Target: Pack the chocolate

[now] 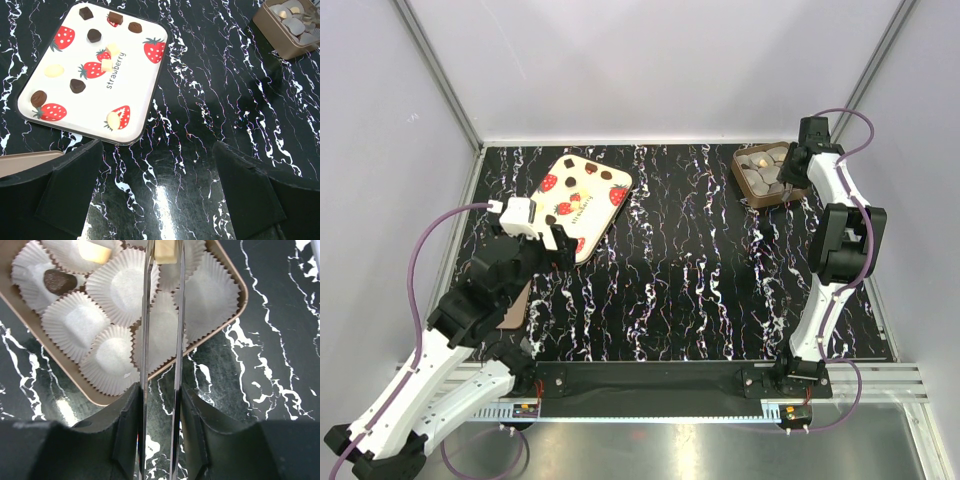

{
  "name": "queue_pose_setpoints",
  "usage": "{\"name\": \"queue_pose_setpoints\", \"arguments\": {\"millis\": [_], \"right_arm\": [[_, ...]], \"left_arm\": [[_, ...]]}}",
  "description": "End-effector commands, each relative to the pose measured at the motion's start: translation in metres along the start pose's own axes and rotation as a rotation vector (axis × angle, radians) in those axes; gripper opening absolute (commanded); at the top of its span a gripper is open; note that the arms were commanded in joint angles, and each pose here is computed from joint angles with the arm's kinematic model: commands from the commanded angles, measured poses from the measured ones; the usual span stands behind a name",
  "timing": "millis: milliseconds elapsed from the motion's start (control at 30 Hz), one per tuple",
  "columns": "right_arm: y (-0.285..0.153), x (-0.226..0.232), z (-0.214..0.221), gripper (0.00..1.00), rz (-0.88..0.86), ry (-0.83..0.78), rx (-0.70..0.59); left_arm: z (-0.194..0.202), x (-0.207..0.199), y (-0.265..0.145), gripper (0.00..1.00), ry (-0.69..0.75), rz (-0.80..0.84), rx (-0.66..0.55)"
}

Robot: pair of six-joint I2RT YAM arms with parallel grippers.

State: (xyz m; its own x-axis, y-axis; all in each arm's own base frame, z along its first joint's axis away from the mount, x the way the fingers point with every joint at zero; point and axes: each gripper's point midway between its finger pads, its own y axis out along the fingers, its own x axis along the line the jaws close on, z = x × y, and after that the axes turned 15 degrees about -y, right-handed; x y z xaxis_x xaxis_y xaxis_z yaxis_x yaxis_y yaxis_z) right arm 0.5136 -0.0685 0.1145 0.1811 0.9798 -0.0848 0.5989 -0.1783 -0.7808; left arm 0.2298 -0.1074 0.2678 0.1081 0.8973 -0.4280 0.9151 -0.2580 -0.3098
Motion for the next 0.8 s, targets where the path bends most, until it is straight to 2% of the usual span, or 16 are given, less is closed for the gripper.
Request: {"name": "queue_pose_setpoints", "arguments": {"millis": [0,433,767], "right_arm": [[-0.006,-0.012,-0.024,0.42,0.042,0.003,-0.073],[-0.008,-0.012,-0.033,0.46,0.041,-0.006,-0.091],[-0.068,0.004,-0.055,0.47,-0.055,0.041,-0.157]], "left_arm": [[-0.012,-0.005,0.004,0.99,-0.004,0.017,-0.047],[-0.011,-0.005,0.004,0.99,-0.004,0.018,-0.045],[-0.014,-0.007,-0.001,0.99,-0.011,0.036,-0.056]]}}
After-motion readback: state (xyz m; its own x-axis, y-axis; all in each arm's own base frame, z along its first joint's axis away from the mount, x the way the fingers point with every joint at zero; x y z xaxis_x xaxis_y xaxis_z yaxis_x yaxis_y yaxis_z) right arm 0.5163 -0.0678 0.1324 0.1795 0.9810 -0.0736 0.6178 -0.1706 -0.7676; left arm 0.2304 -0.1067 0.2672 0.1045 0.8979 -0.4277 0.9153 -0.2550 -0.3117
